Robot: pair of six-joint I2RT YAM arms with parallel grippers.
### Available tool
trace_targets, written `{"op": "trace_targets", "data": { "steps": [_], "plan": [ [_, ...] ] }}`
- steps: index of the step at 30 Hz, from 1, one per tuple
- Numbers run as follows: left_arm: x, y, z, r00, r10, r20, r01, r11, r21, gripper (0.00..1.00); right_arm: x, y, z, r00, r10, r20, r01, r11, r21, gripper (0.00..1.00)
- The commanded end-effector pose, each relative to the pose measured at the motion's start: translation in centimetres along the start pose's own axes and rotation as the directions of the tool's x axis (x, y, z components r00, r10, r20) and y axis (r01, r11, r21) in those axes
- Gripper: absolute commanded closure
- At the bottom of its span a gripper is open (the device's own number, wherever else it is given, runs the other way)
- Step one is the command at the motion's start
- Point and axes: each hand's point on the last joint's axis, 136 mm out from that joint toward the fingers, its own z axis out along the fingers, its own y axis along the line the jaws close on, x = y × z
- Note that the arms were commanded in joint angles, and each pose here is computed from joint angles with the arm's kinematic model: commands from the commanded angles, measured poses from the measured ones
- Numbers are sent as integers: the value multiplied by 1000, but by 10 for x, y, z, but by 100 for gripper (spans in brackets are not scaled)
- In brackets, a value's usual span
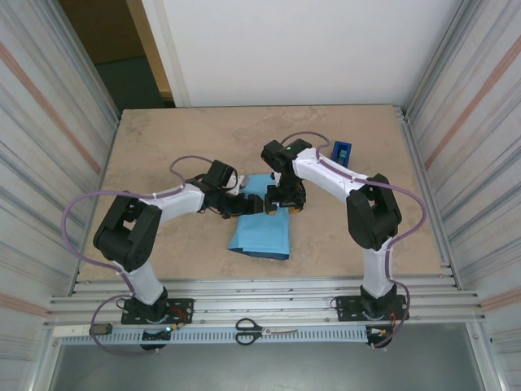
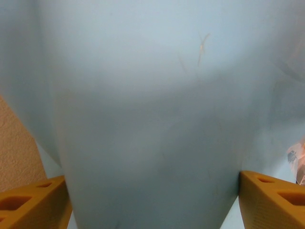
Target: Wrap the gift box in paper
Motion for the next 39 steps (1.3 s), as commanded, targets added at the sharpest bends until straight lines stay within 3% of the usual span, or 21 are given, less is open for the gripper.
{"op": "trace_targets", "data": {
  "steps": [1,6,9,13,17,20,26,33,39],
  "plan": [
    [73,70,33,973,-109,-204,59,970,-238,16,1,-6,-5,1000,11,12,-11,999,32,37],
    [73,69,34,972,-111,-207,61,970,-234,16,-1,-7,-17,997,21,72,-20,1000,-6,35],
    [72,69,34,973,-108,-206,57,970,-237,16,-4,-8,-30,989,50,139,-35,994,-104,43],
    [71,68,34,973,-103,-205,53,970,-236,16,-10,-3,-37,970,153,189,-78,932,-355,72],
    [71,69,34,973,-104,-207,53,970,-238,16,-14,4,-41,961,193,196,-69,858,-510,91],
    [71,69,34,972,-107,-209,55,969,-240,16,-16,14,-40,964,193,182,-48,802,-595,98],
    [74,71,34,971,-114,-211,60,968,-244,16,-22,12,-20,968,202,146,-70,783,-618,100],
    [75,72,32,970,-116,-214,60,966,-251,16,-3,-18,31,964,264,40,-191,786,-589,100],
    [77,74,33,968,-119,-220,60,964,-259,16,-11,-18,0,961,253,111,-132,772,-622,100]
  ]
}}
